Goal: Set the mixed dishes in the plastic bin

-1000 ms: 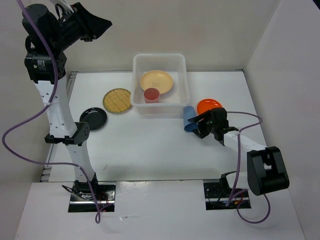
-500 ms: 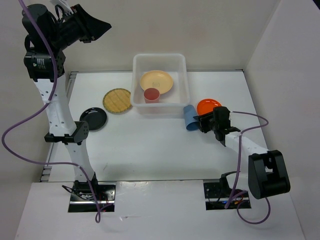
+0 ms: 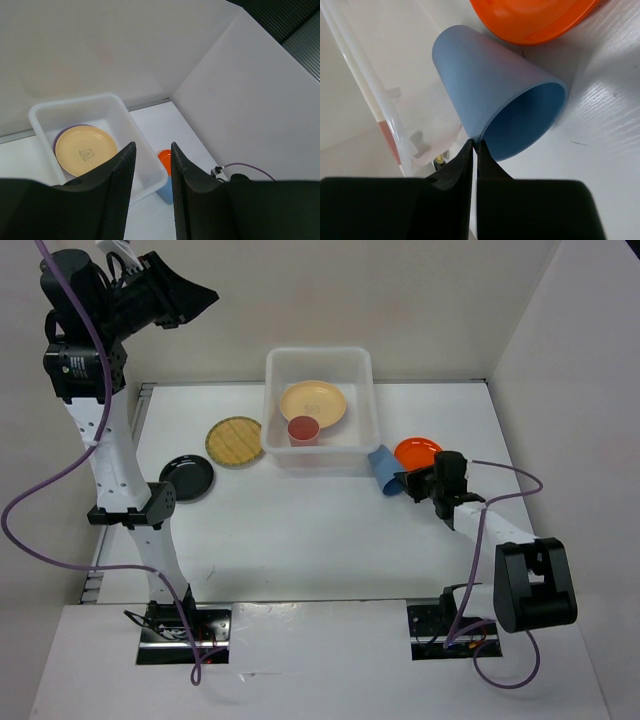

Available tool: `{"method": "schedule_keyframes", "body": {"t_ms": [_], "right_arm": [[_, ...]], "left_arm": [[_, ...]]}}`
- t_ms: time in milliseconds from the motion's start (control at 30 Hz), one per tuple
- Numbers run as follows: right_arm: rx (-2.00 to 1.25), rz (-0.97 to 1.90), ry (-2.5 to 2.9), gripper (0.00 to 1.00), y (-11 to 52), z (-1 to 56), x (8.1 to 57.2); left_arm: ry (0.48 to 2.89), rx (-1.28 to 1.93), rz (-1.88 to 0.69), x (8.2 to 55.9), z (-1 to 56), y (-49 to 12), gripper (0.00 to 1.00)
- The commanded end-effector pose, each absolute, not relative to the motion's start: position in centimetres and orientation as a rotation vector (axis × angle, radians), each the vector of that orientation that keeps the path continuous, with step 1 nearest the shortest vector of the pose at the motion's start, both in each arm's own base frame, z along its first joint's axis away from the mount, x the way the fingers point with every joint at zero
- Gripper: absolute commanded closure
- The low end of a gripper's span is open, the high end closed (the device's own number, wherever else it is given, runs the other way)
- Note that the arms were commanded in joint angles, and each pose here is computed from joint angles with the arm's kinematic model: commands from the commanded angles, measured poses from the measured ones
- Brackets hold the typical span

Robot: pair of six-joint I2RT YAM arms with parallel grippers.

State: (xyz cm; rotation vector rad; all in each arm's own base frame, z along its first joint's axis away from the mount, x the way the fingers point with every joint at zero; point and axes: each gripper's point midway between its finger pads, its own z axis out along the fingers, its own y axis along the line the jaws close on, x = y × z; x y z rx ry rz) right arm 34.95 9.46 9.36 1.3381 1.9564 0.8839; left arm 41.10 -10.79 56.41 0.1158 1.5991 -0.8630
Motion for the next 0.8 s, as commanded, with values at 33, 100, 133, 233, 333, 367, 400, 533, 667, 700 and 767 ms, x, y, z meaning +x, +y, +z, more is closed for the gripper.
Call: {"method": "schedule_keyframes", "body": {"t_ms": [33,100,133,233,333,367,400,533,667,700,767], "right_arm": [[1.275,0.878,1.940,1.00,9.1,11.2,34.9],[1.253,0.874,1.925,1.00,8.8,13.2,34.3],[1.235,0.868,1.930,1.00,8.8,13.8,34.0],[1.182,0.836,1.938,1.00,8.4,16.2,32.3],[1.126,0.816,1.934,1.00,7.8,18.5,30.2],[1.115,0.809,1.940,1.00,7.8,18.6,29.6],[1.079,0.833,1.921,1.00,7.9,20.0,28.9],[1.006,0.830,1.919,1.00,7.8,22.2,26.6],[0.872,0.869,1.863,1.00,8.2,27.3,25.8],[0.848,0.875,1.869,1.00,8.4,27.9,26.1],[0.760,0.917,1.896,1.00,9.5,29.6,26.9]], "left_arm": [[1.560,0.165,-0.855,38.9,57.9,-11.0,0.59],[1.558,0.166,-0.855,38.4,58.1,-11.0,0.59],[1.558,0.166,-0.855,38.4,58.1,-11.0,0.59],[1.562,0.177,-0.877,37.7,58.2,-11.3,0.59],[1.569,0.174,-0.879,37.1,58.2,-11.3,0.59],[1.577,0.170,-0.881,37.1,58.1,-11.3,0.59],[1.575,0.186,-0.881,37.0,58.0,-11.7,0.59],[1.583,0.191,-0.890,36.3,58.0,-12.0,0.59],[1.566,0.198,-0.886,35.5,58.7,-12.1,0.59],[1.566,0.199,-0.886,35.5,58.7,-12.1,0.59],[1.557,0.195,-0.877,35.6,58.9,-12.0,0.59]]}}
